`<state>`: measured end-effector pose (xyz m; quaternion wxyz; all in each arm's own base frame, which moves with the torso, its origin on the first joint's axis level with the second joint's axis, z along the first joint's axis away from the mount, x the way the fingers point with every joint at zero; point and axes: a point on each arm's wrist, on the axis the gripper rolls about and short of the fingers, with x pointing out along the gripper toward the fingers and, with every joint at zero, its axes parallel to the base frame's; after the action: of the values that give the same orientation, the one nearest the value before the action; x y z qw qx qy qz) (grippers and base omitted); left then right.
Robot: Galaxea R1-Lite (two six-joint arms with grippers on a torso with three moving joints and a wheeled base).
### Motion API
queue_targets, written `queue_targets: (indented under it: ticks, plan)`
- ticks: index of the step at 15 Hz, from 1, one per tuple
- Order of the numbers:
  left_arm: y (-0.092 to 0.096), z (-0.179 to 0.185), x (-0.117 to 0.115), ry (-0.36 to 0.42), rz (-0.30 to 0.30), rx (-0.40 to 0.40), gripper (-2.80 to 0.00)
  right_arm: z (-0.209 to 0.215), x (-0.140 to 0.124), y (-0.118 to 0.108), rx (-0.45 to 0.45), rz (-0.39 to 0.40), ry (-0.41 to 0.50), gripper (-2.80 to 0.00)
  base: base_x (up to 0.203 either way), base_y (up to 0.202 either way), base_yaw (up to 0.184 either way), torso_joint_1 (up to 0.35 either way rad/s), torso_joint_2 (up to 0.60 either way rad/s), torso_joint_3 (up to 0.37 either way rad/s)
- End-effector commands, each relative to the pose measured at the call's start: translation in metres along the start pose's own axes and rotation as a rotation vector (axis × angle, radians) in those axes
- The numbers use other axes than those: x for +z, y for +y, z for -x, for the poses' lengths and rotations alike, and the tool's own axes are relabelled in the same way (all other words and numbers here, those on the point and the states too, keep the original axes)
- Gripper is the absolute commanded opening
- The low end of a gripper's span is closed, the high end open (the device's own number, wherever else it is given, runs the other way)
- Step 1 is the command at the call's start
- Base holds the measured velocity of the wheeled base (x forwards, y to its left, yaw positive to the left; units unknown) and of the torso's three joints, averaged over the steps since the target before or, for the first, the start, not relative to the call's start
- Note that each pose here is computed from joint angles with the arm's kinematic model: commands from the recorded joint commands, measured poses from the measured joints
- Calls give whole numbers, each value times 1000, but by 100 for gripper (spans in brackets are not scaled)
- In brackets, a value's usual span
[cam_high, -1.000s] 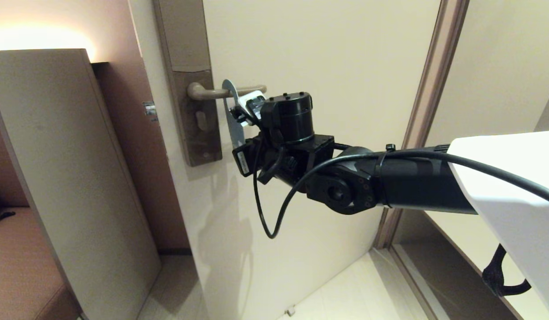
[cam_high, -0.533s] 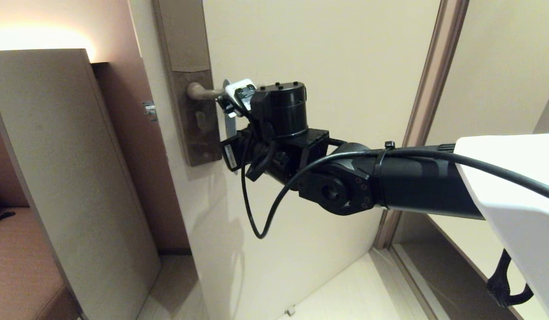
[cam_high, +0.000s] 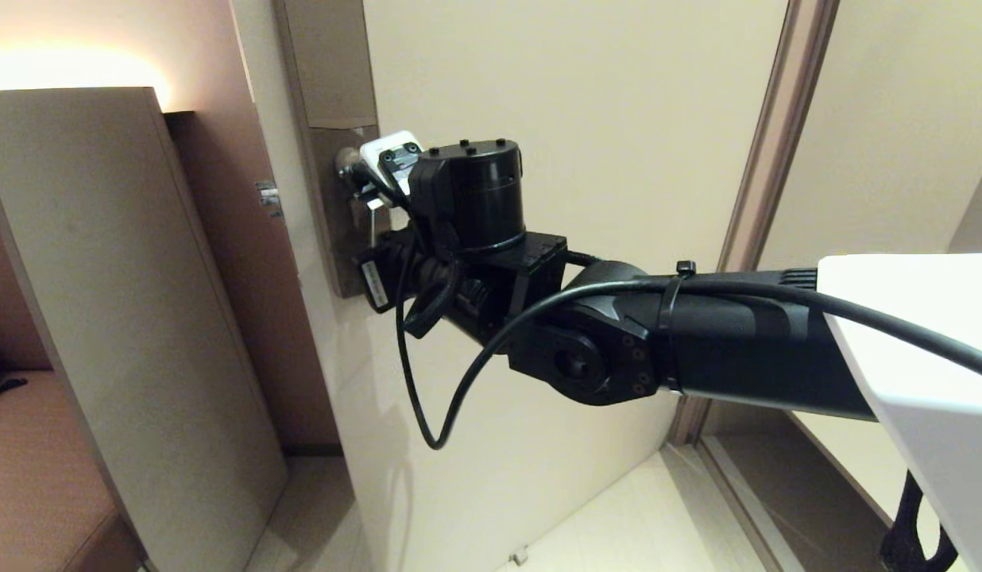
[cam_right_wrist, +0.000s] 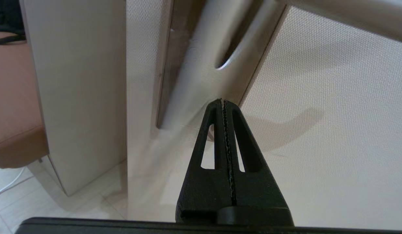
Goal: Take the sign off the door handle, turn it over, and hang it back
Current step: Hang the sign back with the other side facing out
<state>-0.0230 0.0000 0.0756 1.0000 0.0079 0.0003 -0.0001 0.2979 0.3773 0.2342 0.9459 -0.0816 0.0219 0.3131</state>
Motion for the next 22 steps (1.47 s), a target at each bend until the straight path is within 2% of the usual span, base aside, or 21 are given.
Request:
queue_targets:
  ticks: [1,9,14,18,22]
  plan:
    - [0,0,0,1,0,0,-280,0,2,10,12,-1,-12,-280,0,0,0,0,0,0]
    - [0,0,0,1,0,0,-280,-4,0,34,48,-11,-63,-280,0,0,0,0,0,0]
    - [0,0,0,1,0,0,-280,-17,-18,45,-10,-23,-82,-280,0,0,0,0,0,0]
    - [0,0,0,1,0,0,-280,-20,-20,46,-18,-35,-113,-280,0,0,0,0,0,0]
    - [0,0,0,1,0,0,-280,-23,-26,47,-48,-33,-99,-280,0,0,0,0,0,0]
